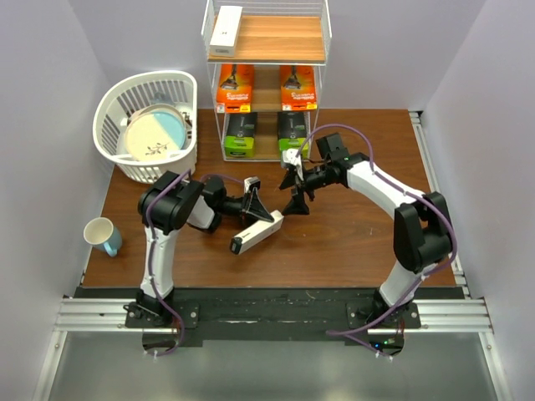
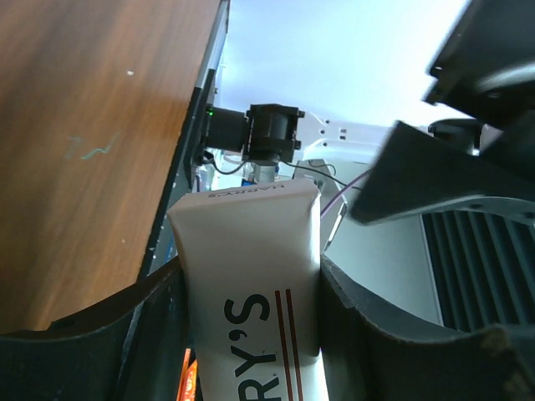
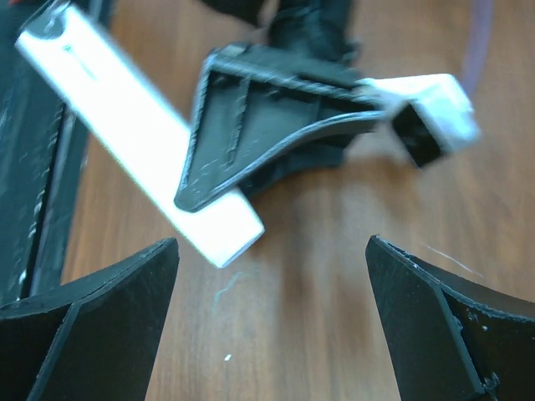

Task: Place and organize the shaving razors onto the shelf

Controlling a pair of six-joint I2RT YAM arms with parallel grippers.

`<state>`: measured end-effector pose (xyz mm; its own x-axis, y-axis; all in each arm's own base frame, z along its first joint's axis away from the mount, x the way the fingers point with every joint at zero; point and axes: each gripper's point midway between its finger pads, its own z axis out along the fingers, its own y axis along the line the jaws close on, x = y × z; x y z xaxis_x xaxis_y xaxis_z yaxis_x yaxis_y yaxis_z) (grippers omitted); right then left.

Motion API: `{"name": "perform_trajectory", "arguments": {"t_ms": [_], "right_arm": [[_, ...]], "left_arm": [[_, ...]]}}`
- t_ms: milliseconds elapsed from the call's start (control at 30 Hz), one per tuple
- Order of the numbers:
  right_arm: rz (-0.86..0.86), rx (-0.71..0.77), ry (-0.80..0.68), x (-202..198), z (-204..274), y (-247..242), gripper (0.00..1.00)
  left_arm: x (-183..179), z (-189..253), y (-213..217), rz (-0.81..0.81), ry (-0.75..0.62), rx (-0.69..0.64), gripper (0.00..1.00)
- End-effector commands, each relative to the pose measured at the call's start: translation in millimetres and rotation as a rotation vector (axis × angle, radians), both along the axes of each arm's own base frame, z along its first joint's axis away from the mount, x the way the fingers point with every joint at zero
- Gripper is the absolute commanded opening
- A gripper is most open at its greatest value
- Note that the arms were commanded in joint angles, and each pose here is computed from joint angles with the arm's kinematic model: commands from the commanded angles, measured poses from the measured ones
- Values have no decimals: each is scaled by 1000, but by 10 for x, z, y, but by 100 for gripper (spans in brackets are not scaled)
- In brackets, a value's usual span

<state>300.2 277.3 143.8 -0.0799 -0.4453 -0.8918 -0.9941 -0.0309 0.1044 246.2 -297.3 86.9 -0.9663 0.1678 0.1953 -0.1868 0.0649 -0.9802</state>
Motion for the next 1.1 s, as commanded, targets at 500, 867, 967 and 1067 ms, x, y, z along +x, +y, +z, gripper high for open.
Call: {"name": "perform_trajectory", "arguments": {"t_ms": [500, 867, 967, 1067], "right_arm": [[461, 45, -39, -734, -62, 182, 93], [483, 8, 21, -977, -69, 147, 58], [478, -23, 48, -1116, -110, 16, 55], [438, -45, 108, -1312, -167, -156, 54]], "left_arm": [[-279, 737, -43, -108, -648, -281, 60], [-136, 757, 0, -95, -680, -262, 68], [-7, 834, 88, -71, -720, -253, 87], [67, 951, 149, -51, -757, -249, 100]]}}
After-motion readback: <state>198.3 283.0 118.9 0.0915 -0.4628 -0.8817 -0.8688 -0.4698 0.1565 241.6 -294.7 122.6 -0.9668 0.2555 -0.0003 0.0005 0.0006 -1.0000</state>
